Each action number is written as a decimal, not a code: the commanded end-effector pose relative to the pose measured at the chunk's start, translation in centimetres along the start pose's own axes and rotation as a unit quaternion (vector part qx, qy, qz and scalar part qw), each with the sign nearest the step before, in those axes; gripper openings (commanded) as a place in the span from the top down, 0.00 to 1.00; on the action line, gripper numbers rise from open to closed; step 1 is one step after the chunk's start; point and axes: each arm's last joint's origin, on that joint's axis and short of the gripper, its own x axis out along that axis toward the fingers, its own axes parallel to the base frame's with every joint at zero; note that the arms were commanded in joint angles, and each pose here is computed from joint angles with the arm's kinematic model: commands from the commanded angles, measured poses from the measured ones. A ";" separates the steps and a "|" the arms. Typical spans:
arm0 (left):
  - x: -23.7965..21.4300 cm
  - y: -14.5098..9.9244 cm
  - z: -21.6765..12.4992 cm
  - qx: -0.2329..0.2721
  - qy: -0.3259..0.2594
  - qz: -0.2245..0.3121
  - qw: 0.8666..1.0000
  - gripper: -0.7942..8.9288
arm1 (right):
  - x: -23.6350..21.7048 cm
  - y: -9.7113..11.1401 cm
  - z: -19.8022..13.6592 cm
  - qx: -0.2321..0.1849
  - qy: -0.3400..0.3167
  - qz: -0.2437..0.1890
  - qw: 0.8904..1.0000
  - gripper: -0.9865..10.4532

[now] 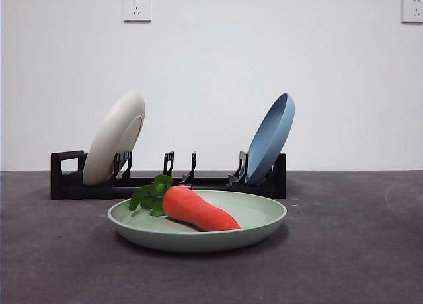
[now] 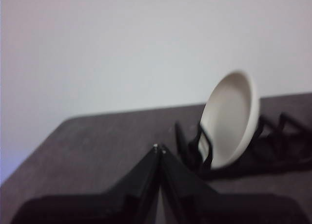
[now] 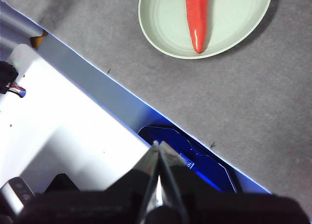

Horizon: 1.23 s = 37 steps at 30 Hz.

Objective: Take the green plate from the plate rack,put the plate on the table,take the carrot from the table,put the carrot in the plate

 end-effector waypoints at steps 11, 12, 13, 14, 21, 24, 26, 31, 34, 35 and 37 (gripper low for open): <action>0.1 0.0 -5.1 -0.028 0.068 0.027 0.997 0.92 | 0.1 0.0 -0.1 0.001 0.000 0.000 1.000 0.91; 0.1 -0.1 -5.2 -0.028 0.075 0.026 0.996 0.92 | 0.1 0.0 -0.1 0.001 0.000 0.000 1.000 0.91; 0.1 -0.1 -5.3 -0.028 0.081 0.026 0.996 0.92 | 0.1 0.0 -0.1 0.001 0.000 0.000 1.000 0.91; 0.1 -0.1 -5.4 -0.028 0.087 0.025 0.996 0.92 | 0.1 0.0 -0.1 0.001 0.000 0.000 1.000 0.91; 0.0 -0.1 -5.8 -0.030 0.107 0.024 0.994 0.92 | 0.1 0.0 -0.1 0.001 0.000 0.000 1.000 0.91; 0.0 -0.1 -5.8 -0.030 0.107 0.024 0.993 0.92 | 0.1 0.0 -0.1 0.001 0.000 0.000 1.000 0.91; 0.0 -0.1 -5.8 -0.030 0.107 0.024 0.993 0.92 | 0.1 0.0 -0.1 0.001 0.000 0.000 1.000 0.91; 0.0 -0.1 -5.8 -0.030 0.107 0.024 0.993 0.92 | 0.1 0.0 -0.1 0.001 0.000 0.000 1.000 0.91; 0.0 -0.1 -5.8 -0.030 0.107 0.024 0.993 0.92 | 0.1 0.0 -0.1 0.001 0.000 0.000 1.000 0.91; 0.0 -0.1 -5.8 -0.030 0.107 0.024 0.993 0.92 | 0.1 0.0 -0.1 0.001 0.000 0.000 1.000 0.91; 0.0 -0.1 -5.8 -0.030 0.107 0.024 0.993 0.92 | 0.1 0.0 -0.1 -0.008 -0.001 0.000 1.000 0.91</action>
